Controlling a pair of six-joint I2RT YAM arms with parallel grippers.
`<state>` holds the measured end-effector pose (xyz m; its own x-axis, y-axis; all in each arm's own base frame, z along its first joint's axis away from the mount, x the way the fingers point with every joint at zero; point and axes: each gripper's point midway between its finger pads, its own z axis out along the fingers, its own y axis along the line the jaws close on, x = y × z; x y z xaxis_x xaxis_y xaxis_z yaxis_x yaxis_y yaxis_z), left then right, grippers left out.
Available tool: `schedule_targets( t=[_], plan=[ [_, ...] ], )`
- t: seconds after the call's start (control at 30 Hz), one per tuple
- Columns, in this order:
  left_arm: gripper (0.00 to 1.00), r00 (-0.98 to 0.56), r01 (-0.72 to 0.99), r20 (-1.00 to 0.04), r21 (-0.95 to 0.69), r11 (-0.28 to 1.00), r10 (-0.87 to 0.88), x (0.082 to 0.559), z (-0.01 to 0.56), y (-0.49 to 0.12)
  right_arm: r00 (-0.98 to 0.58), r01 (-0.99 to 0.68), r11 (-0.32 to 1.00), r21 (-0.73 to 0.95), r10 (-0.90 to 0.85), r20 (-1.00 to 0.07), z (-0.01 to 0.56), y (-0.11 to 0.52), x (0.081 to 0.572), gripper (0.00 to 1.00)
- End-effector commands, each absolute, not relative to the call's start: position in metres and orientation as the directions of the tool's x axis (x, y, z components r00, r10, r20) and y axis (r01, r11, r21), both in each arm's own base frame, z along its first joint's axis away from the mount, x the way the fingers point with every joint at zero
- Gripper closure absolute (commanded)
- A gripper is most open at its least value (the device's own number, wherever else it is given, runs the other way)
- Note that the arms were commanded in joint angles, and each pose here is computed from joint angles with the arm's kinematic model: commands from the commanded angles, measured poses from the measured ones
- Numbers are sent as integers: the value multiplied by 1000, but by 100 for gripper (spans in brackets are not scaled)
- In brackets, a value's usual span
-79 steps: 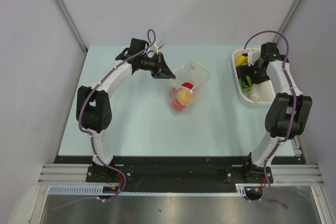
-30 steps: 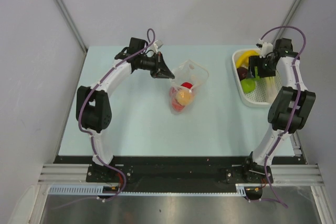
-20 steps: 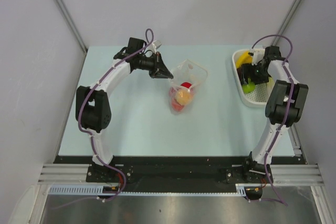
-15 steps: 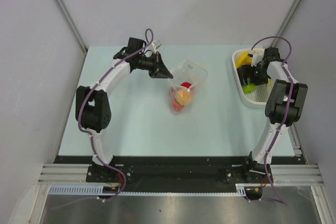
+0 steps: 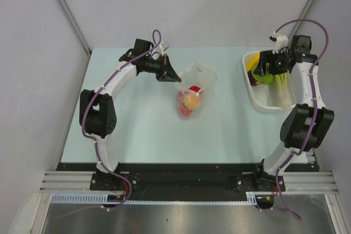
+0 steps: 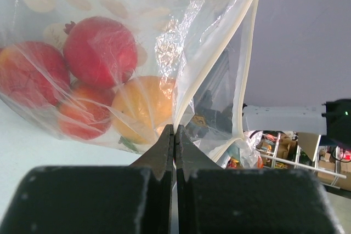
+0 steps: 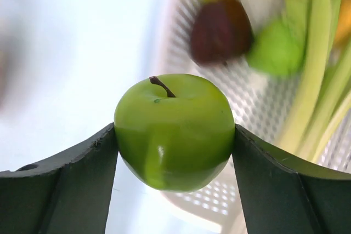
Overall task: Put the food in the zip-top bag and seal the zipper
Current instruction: Pick up the fake fruit from the bin, then place the fake fruit in the zipper food storage bag.
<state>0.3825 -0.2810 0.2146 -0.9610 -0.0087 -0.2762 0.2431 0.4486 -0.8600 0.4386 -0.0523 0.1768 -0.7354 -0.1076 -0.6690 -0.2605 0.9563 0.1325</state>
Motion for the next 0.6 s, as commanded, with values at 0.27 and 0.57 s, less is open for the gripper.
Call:
schedule_targets(
  t=[0.27, 0.57],
  plan=[
    [100, -920, 376, -387, -837, 398, 54, 365, 250, -296, -287, -810, 560, 175, -117, -951, 345, 220, 406, 47],
    [100, -916, 389, -396, -847, 363, 59, 357, 265, -294, -349, -860, 477, 180, -293, -890, 257, 261, 384, 47]
  ],
)
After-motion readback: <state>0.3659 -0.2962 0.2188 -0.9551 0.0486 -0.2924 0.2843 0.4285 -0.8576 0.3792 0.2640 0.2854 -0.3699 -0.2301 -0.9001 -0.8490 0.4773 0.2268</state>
